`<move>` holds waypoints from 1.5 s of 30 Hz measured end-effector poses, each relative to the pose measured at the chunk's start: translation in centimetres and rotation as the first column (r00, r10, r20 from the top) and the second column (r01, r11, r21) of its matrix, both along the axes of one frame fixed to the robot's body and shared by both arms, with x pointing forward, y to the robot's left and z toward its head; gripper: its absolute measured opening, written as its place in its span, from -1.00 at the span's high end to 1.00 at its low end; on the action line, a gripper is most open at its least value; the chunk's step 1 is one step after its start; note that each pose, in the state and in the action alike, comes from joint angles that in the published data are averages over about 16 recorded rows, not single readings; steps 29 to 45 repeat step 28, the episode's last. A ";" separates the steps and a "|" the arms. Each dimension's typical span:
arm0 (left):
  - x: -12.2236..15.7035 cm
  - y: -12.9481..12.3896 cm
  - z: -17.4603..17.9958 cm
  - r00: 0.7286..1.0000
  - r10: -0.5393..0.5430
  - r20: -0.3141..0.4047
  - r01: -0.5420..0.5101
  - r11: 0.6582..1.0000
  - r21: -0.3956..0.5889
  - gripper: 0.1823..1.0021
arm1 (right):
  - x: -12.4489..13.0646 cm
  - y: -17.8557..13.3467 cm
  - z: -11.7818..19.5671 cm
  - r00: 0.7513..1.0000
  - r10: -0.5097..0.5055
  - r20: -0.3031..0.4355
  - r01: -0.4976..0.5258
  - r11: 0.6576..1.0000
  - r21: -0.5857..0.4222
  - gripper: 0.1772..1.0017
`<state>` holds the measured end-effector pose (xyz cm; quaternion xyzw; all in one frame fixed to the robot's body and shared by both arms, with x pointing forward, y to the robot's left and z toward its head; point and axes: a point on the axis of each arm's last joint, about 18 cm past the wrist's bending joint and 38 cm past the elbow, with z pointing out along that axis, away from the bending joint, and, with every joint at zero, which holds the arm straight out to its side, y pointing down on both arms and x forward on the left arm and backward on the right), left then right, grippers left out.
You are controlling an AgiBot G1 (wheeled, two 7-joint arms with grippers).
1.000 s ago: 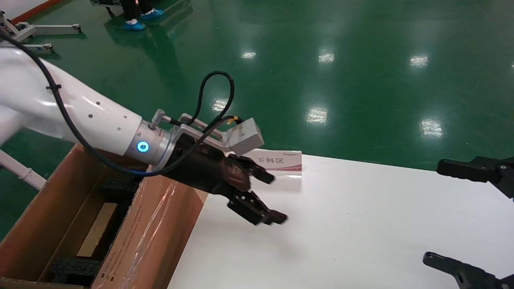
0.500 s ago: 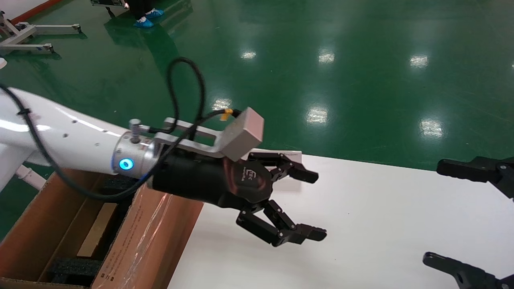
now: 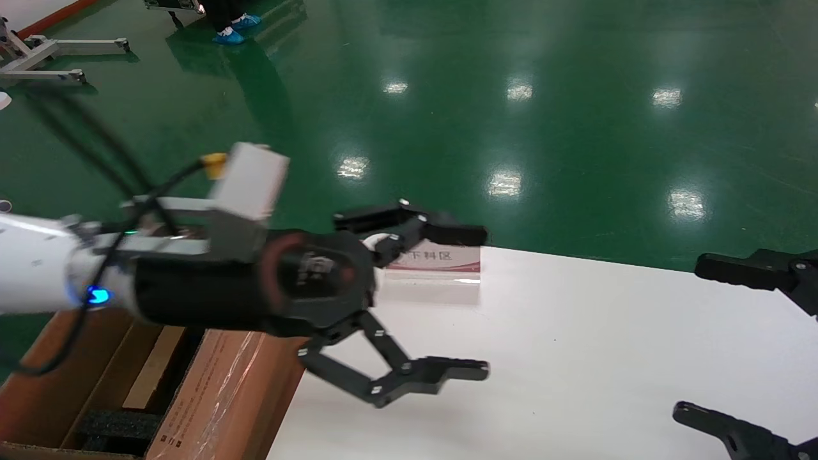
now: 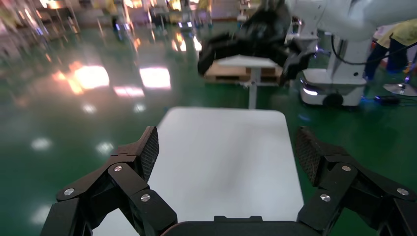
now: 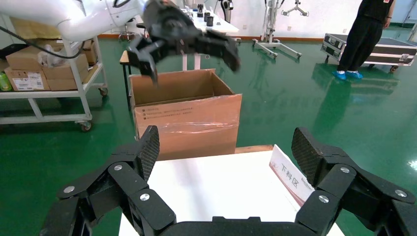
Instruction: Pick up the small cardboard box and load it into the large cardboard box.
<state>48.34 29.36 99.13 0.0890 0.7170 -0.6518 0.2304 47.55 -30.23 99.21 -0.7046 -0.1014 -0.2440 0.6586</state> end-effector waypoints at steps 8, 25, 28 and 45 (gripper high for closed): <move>-0.8 0.6 0.1 0.999 -0.006 0.040 0.007 1.000 -0.022 -1.00 | 0.0 0.0 0.0 1.000 0.000 0.000 0.000 1.000 0.000 -1.00; -0.9 0.7 0.1 0.999 -0.005 0.044 0.006 1.000 -0.025 -1.00 | 0.0 0.0 0.0 1.000 0.000 0.000 0.000 1.000 0.000 -1.00; -0.9 0.8 0.2 0.999 -0.005 0.045 0.006 1.000 -0.027 -1.00 | 0.0 0.0 0.0 1.000 0.000 0.000 0.000 1.000 0.000 -1.00; -0.9 0.8 0.2 0.999 -0.005 0.045 0.006 1.000 -0.027 -1.00 | 0.0 0.0 0.0 1.000 0.000 0.000 0.000 1.000 0.000 -1.00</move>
